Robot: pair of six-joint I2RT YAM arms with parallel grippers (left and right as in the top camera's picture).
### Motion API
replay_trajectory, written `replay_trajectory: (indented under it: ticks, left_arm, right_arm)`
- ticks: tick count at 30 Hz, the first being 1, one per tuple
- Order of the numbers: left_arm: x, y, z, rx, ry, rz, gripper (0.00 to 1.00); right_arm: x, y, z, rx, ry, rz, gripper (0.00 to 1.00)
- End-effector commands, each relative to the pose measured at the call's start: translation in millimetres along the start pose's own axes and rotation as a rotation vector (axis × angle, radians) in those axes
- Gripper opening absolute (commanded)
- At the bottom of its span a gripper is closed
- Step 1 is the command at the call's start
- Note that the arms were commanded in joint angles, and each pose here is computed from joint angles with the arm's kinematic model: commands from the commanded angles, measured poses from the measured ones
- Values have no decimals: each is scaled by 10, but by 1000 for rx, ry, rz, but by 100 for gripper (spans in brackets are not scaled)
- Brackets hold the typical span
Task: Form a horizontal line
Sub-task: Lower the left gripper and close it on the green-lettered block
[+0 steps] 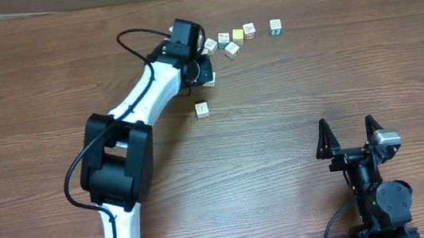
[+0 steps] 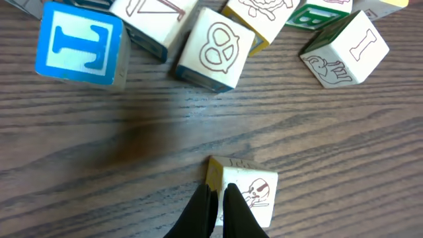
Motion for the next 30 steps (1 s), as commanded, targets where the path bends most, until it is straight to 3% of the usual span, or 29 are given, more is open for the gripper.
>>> replay_trajectory:
  ticks: [1,30]
  left_arm:
    - [-26,-28,-32,24,-21,49,4]
    - [-41,111,84,63,-7,49,4]
  right_arm:
    - [-1,3,38,1,-5,1,100]
    - [-1,3,38,1,-5,1,100]
Point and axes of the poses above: each gripper's point midway between its finger pads, its own y axis out along the fingers, its own x axis along the line the jaws close on, z = x × y, the point moved 6 cm from there along -y, back along the fingers, and after that the axes turned 15 degrees about -y, right-handed, at the moved point
